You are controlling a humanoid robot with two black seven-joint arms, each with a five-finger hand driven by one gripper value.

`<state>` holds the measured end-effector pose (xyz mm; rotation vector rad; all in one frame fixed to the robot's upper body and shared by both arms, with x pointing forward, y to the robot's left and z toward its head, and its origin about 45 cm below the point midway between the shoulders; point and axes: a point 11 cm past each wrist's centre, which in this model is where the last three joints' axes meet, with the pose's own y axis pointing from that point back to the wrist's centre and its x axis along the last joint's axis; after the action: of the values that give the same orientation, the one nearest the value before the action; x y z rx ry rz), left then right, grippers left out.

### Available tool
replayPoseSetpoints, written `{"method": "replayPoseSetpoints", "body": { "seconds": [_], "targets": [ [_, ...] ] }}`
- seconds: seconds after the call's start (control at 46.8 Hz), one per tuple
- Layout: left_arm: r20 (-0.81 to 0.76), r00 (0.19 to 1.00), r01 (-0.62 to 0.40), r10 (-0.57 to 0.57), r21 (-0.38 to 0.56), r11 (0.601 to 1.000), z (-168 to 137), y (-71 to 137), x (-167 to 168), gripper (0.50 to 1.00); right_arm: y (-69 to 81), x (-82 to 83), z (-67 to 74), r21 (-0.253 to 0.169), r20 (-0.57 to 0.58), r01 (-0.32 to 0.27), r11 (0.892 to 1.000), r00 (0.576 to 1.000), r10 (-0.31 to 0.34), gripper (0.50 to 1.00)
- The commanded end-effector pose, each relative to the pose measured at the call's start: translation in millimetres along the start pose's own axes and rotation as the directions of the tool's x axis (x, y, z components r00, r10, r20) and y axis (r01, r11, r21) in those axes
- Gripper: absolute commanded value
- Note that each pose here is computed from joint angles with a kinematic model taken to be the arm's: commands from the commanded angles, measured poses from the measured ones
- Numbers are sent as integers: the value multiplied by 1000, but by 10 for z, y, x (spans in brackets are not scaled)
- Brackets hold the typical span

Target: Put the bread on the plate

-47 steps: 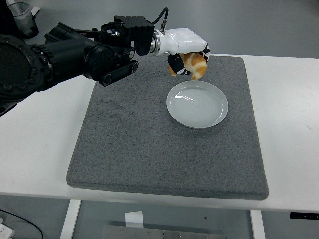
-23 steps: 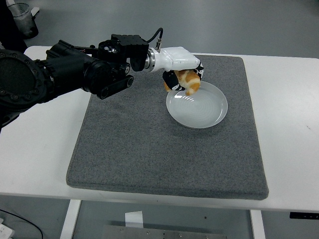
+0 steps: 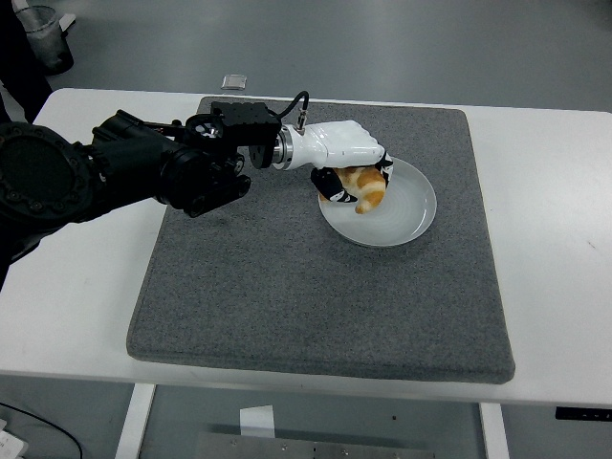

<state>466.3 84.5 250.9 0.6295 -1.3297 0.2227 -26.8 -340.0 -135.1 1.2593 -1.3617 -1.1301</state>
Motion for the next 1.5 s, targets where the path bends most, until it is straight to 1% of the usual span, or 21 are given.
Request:
{"method": "replayPoseSetpoints", "body": {
  "seconds": [0.0, 0.662, 1.474],
  "targets": [
    [12, 1000, 1, -1, -2, 1000, 2, 4, -37, 500, 0, 4, -3, 0, -1, -1, 1000, 1000, 1, 932],
    [34, 999, 11, -11, 1, 1000, -17, 43, -257, 500, 1, -2, 7, -2, -1, 2, 1000, 1000, -2, 932],
    [54, 999, -4, 2, 28, 1000, -109, 71, -194, 500, 1, -3, 7, -2, -1, 2, 1000, 1000, -2, 932]
  ]
}}
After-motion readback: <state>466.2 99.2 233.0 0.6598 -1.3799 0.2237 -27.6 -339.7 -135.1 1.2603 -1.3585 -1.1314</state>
